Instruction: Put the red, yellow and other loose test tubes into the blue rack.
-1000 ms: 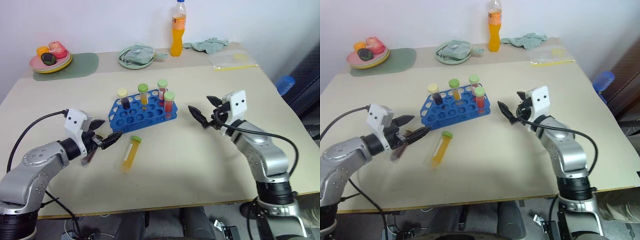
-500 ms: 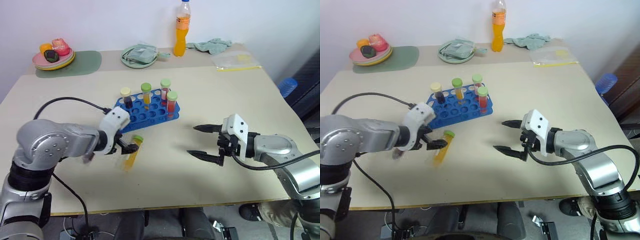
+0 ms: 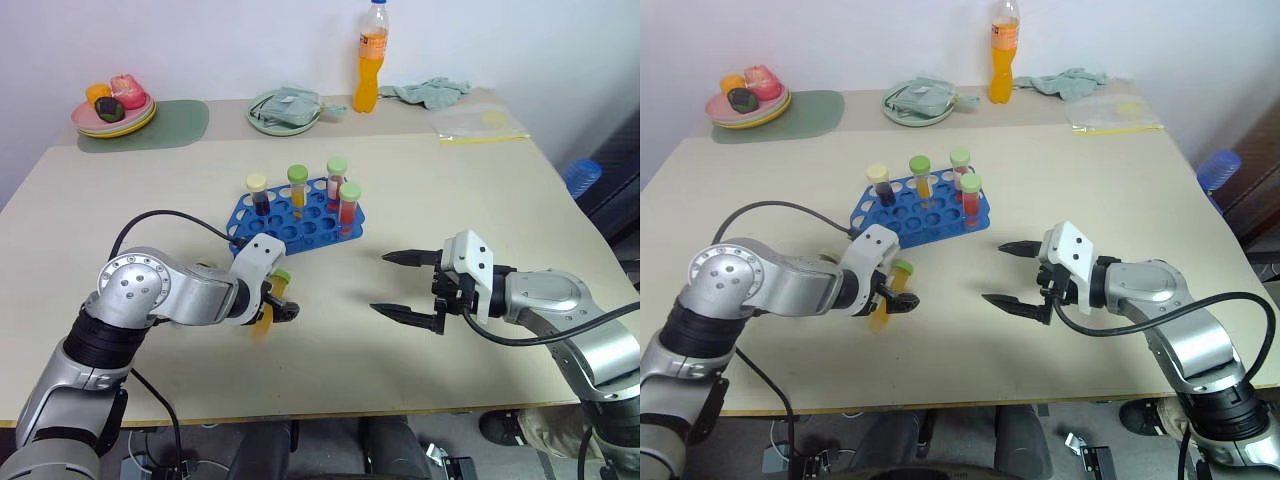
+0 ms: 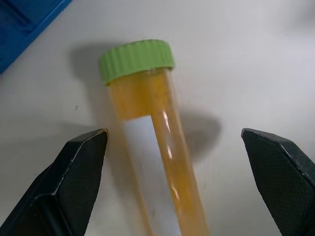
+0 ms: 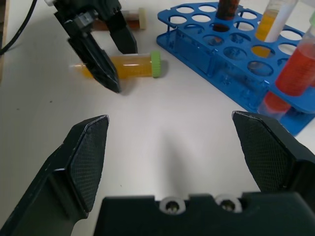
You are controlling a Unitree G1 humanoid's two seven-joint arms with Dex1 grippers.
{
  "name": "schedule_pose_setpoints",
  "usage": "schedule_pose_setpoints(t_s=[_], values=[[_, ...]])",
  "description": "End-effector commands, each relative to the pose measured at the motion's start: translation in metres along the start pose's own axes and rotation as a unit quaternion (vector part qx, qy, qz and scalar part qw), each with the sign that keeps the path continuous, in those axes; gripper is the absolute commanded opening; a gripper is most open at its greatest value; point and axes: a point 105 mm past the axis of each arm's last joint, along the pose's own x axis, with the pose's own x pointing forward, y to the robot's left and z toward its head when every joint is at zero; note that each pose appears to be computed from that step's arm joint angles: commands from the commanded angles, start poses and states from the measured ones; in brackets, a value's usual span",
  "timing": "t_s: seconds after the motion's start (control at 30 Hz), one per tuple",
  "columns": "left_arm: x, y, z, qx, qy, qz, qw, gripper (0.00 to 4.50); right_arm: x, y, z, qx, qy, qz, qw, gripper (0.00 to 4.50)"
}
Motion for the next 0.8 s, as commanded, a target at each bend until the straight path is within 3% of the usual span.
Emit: schedule_pose_setpoints(t_s=[0.03, 0.13, 0.17, 0.3, 0.4, 0.5, 0.63, 0.73, 0.8], values=[[-0.004, 0.000, 0.007, -0.008, -0.006, 0.015, 1.000, 2.64, 0.002, 0.006, 0.010, -0.023, -0.014, 0.004, 1.000, 4.50], [-0.008, 0.002, 0.008, -0.005, -0.003, 0.026, 1.000, 1.11, 0.002, 0.006, 0.009, -0.022, -0.013, 0.003, 1.000, 4.50], [-0.010, 0.003, 0.008, -0.001, -0.004, 0.030, 1.000, 0.81, 0.002, 0.006, 0.009, -0.021, -0.013, 0.003, 1.000, 4.50], [-0.028, 0.000, 0.017, 0.048, -0.050, 0.014, 0.997, 0.75, 0.000, 0.007, 0.007, -0.017, -0.009, 0.001, 1.000, 4.50], [-0.057, -0.002, 0.037, 0.110, -0.173, 0.012, 0.979, 0.75, -0.002, 0.007, 0.004, -0.012, -0.006, -0.005, 1.000, 4.50], [-0.086, 0.003, 0.052, 0.207, -0.308, 0.056, 0.927, 0.75, -0.003, 0.007, 0.001, -0.005, -0.005, -0.012, 1.000, 4.50], [-0.093, 0.003, 0.061, 0.164, -0.415, 0.007, 0.895, 0.75, -0.002, 0.006, -0.003, 0.006, -0.006, -0.021, 1.000, 4.50], [-0.087, 0.009, 0.076, 0.131, -0.475, 0.038, 0.870, 0.75, -0.001, 0.005, -0.006, 0.013, -0.005, -0.029, 0.999, 4.50], [-0.080, 0.017, 0.085, 0.125, -0.514, 0.107, 0.842, 0.75, 0.000, 0.005, -0.006, 0.018, -0.007, -0.034, 0.999, 4.50]])
